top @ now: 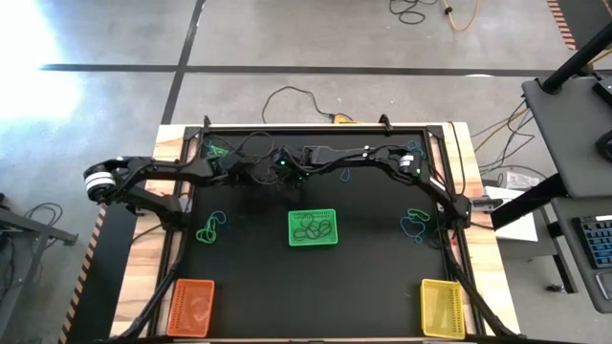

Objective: Sort rubber bands into baskets
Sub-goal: Put the violet rubber band into the green basket

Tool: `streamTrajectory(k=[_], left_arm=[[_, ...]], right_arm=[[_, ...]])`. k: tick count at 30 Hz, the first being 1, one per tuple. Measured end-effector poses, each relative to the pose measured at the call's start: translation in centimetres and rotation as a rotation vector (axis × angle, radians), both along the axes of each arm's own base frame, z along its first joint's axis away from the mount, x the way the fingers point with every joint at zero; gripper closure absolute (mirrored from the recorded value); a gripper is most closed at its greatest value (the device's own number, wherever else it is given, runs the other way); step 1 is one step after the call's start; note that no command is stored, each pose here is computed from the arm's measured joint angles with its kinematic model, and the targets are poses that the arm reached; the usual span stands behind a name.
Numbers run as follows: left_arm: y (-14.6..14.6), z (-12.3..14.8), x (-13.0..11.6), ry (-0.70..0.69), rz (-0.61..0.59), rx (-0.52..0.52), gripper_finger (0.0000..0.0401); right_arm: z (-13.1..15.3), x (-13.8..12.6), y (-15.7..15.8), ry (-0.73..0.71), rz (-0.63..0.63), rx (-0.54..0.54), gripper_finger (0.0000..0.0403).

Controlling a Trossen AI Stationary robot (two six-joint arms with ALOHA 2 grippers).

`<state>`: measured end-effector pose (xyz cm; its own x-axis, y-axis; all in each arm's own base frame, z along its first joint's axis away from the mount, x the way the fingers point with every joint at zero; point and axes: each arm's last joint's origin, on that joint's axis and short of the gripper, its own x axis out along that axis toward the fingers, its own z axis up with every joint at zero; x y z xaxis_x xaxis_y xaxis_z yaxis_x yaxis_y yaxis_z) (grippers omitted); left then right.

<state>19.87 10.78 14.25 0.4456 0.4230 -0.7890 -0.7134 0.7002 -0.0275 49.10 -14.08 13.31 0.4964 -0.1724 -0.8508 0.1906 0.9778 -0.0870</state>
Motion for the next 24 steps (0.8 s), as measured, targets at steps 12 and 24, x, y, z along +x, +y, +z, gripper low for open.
streamTrajectory(k=[12,24], left_arm=[[-0.1,-0.5,-0.3,-0.033,0.02,0.0,0.0401],[-0.3,-0.3,0.2,-0.093,0.012,-0.02,0.0401]], right_arm=[[4.1,-0.3,-0.1,-0.089,-0.005,-0.057,0.0394],[11.0,-1.4,-0.2,-0.212,-0.042,-0.263,0.0394]])
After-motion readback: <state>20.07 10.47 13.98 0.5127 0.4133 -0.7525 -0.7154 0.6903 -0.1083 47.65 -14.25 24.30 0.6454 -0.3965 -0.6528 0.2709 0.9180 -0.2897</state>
